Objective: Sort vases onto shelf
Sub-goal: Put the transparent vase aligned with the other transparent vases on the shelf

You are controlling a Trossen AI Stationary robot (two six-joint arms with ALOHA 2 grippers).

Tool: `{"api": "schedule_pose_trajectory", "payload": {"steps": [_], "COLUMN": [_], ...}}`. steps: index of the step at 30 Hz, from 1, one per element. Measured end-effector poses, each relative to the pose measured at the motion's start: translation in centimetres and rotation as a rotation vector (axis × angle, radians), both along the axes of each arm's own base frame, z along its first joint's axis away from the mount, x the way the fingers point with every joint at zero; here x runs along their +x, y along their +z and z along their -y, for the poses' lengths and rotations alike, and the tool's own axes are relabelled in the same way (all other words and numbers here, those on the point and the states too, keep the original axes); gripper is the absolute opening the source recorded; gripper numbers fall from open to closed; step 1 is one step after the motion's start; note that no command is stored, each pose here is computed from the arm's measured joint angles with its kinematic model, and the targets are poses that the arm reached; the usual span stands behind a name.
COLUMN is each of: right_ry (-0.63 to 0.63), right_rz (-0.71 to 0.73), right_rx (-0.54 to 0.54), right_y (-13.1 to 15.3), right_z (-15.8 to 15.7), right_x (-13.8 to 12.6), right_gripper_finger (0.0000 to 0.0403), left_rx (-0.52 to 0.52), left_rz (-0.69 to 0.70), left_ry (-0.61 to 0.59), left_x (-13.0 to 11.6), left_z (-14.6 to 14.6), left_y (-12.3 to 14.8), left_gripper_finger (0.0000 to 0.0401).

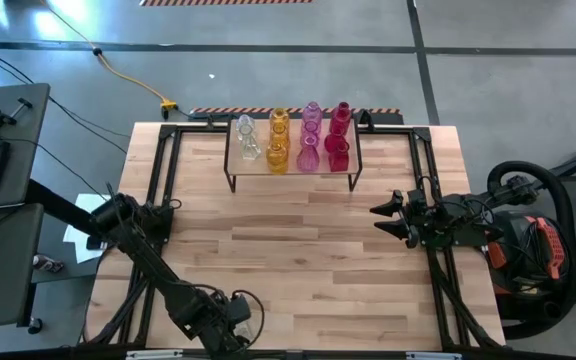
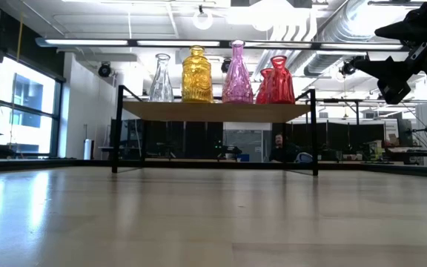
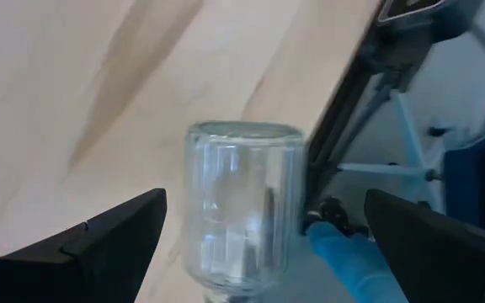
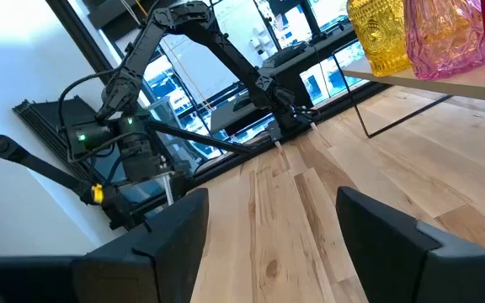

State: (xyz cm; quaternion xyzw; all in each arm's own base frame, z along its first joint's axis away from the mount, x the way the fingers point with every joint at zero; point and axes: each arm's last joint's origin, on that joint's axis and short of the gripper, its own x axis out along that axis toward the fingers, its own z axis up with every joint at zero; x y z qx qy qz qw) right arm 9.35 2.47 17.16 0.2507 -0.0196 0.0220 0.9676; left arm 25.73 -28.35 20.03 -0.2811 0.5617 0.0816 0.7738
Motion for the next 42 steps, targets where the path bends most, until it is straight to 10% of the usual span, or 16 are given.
{"api": "schedule_pose_trajectory", "payload": {"steps": [42], "right_ry": [0.004], "right_rz": [-0.012], "right_rx": [-0.005], "right_y": [-0.1], "right_z": [0.0], "right_x": [0.1], "right_gripper_finger": [0.0245], "left_rx": [0.059], "left_rz": [-0.029], "left_ry": [-0.152], "left_x": [1.4], "left_z": [1.0], "left_y": [-4.4], "left_gripper_finger": [0.0396]}}
